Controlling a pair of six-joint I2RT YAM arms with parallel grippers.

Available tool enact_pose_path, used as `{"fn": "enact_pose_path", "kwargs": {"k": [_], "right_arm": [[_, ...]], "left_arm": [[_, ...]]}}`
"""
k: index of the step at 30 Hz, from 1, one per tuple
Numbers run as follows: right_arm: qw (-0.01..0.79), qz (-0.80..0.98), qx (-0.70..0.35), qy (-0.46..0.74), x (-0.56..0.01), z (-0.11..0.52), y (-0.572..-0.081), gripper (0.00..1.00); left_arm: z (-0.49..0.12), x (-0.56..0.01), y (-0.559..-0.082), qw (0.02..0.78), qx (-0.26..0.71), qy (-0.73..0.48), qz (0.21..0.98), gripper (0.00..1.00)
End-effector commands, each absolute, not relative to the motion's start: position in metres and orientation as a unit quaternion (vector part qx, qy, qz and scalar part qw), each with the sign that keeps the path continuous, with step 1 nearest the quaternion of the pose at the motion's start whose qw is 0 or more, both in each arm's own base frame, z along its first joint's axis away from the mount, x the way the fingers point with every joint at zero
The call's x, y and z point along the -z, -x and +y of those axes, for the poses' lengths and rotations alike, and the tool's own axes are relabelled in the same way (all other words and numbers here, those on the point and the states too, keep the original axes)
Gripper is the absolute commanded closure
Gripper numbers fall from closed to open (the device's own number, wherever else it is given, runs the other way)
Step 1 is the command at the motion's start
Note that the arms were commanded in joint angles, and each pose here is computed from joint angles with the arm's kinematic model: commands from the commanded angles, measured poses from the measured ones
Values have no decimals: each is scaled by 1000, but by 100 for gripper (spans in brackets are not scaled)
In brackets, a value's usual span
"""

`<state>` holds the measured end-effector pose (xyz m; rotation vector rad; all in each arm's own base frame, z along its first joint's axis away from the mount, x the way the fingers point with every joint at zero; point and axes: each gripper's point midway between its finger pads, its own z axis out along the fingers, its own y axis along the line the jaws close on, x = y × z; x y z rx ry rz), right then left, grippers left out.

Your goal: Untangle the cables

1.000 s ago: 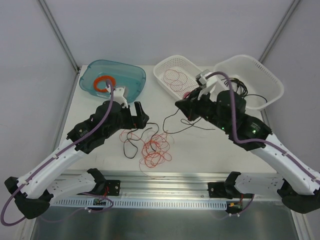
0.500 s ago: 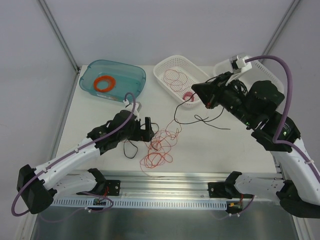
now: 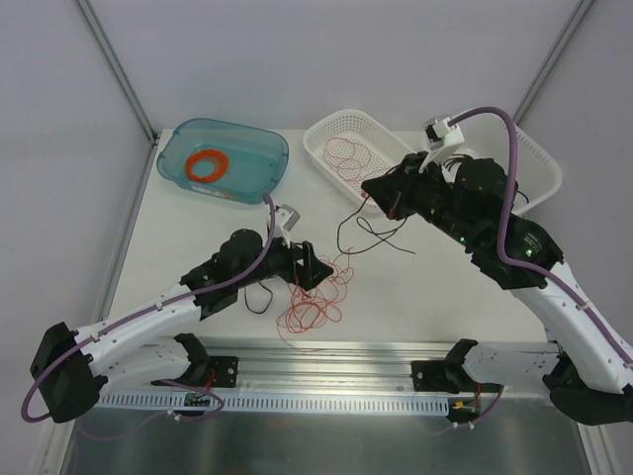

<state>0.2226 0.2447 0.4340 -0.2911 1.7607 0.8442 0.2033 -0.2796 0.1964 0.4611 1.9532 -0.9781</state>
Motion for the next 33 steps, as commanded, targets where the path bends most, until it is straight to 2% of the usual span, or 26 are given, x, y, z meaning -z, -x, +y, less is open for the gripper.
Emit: {"fn": "enact_pose_path", "kwargs": {"k": [1,10,13,14,16,17,20,21,22,28,33], "right_arm": [[567,719,-389,104,-456,246,-221,99],[564,717,-402,78,-452,247,-223,99],[565,716,-404,72,-453,247,-224,99],[564,715,-405,71,-453,248,-224,99],[567,715,-404,70,-454,247,-225,99],[570,714,-401,66,-454,245,-226,99],[576,711,-399,62,-458,242,-226,99],[579,710,-395,64,-459,241,-227,99],[584,708,-392,61,-461,238,-227,99],[632,697,-336,36,-482,210,-239,99],[681,671,-293,-2,-515,173,-247,99]], "left_arm": [[-304,-223,-196,475,438,-220,731,5],[-341,-232,-193,491,438,-222,720,16],[-353,-220,-192,477,434,-228,729,31],[-356,-218,-189,473,435,-232,730,39],[-361,-210,-187,465,433,-234,736,49],[-362,-208,-187,464,431,-233,738,62],[-364,-198,-184,454,427,-236,745,84],[-363,-193,-182,450,426,-235,749,97],[-363,-189,-181,447,424,-237,751,100],[-346,-145,-168,395,397,-237,794,100],[-310,-91,-164,347,313,-203,860,100]]}}
